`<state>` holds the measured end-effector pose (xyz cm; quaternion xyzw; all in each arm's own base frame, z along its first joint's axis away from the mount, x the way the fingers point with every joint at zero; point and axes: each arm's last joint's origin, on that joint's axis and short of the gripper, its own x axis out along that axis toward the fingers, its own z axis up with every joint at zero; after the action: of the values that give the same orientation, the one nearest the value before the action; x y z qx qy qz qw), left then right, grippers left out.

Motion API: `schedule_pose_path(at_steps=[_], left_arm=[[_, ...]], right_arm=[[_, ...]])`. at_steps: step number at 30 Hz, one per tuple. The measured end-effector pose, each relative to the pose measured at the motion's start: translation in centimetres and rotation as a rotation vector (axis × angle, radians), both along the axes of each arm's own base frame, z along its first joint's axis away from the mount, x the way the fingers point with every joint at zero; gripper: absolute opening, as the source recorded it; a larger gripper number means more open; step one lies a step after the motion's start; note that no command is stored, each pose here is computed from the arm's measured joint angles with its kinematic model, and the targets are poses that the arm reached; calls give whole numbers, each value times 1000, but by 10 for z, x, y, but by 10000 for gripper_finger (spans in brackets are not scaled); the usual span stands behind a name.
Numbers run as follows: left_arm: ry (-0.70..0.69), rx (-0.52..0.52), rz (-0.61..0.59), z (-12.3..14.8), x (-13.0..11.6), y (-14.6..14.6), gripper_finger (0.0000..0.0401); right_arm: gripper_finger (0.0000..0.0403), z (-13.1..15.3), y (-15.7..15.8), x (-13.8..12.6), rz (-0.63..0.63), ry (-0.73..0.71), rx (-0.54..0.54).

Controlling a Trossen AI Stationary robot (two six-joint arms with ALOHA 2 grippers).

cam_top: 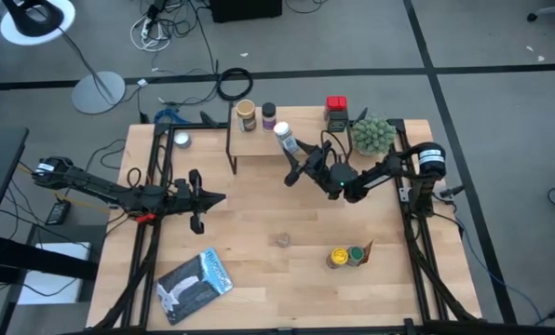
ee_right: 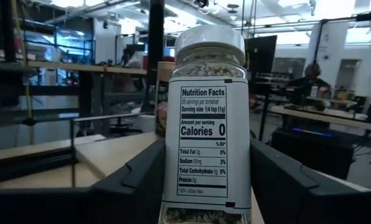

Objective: Shelf spices
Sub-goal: Put the white seasoning bottle on the shelf

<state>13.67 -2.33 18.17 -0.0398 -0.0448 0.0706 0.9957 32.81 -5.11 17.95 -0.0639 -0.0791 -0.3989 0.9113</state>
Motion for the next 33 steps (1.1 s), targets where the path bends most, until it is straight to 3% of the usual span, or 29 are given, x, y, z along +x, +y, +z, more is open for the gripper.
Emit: schedule_pose_path(at_steps=[12,33], left_arm=[[1,23,2,0,0,0,2],[1,21,2,0,0,0,2]], right_arm=[[197,-6,-22,-3,-60,52,31],[235,-15,-6,1,-45,149,47]])
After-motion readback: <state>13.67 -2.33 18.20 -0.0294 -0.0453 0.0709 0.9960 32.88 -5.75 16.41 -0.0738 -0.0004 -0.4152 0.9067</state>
